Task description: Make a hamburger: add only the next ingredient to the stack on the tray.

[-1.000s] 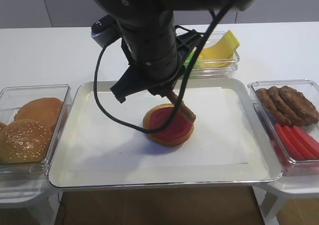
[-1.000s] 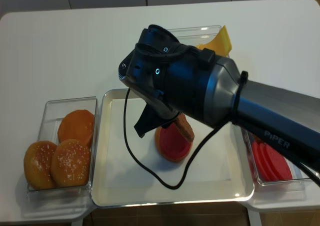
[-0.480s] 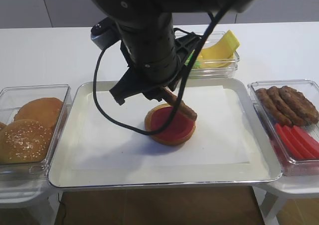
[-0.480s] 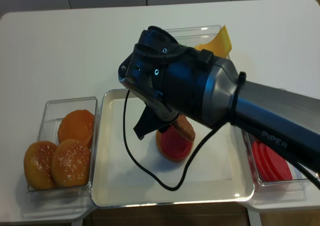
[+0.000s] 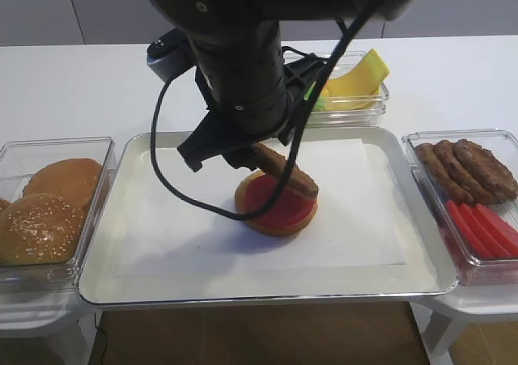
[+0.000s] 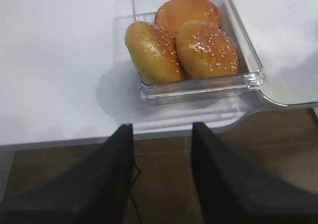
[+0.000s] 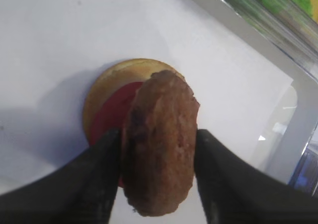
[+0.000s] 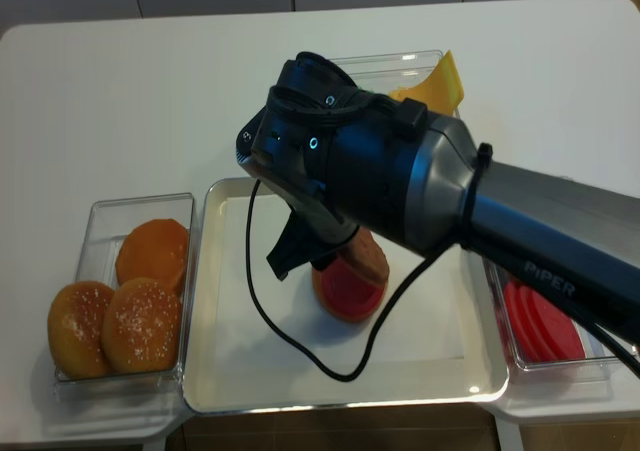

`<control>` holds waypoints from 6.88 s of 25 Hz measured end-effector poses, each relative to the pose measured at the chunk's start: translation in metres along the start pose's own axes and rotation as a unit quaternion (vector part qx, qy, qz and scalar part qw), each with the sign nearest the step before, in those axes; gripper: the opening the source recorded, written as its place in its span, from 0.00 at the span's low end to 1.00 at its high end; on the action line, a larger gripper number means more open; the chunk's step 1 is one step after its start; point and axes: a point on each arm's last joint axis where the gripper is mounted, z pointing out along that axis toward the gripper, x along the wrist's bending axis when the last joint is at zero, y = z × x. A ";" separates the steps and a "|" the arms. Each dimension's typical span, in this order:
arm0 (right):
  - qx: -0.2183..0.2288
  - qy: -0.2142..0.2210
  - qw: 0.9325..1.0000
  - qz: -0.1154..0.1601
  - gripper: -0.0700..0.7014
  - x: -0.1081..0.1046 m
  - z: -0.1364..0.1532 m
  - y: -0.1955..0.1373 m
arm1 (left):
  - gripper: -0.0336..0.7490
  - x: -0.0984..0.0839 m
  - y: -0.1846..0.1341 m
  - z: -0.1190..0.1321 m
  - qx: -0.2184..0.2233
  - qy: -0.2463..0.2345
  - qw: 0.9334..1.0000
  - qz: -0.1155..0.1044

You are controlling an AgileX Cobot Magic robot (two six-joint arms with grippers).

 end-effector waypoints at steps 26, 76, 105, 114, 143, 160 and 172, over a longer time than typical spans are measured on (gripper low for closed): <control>0.005 0.049 0.999 -0.020 0.74 0.003 -0.009 0.004 | 0.41 0.000 0.000 0.000 0.000 0.000 1.000 0.000; -0.050 0.046 0.948 0.310 0.74 -0.200 -0.099 -0.194 | 0.41 0.000 0.000 0.000 0.000 0.000 1.000 0.000; -0.367 -0.022 0.881 0.299 0.74 -0.101 -0.165 -0.388 | 0.41 0.000 0.000 0.000 0.000 0.000 1.000 0.000; -0.302 0.000 0.905 0.299 0.74 -0.092 -0.109 -0.387 | 0.41 0.000 0.000 0.000 0.000 0.000 1.000 0.000; -0.303 -0.014 0.919 0.252 0.74 -0.093 -0.077 -0.375 | 0.41 0.000 0.000 0.000 0.000 0.000 1.000 0.000; -0.303 -0.014 0.919 0.252 0.74 -0.093 -0.077 -0.375 | 0.41 0.000 0.000 0.000 0.000 0.000 1.000 0.000; -0.303 -0.014 0.919 0.252 0.74 -0.093 -0.077 -0.375 | 0.41 0.000 0.000 0.000 0.000 0.000 1.000 0.000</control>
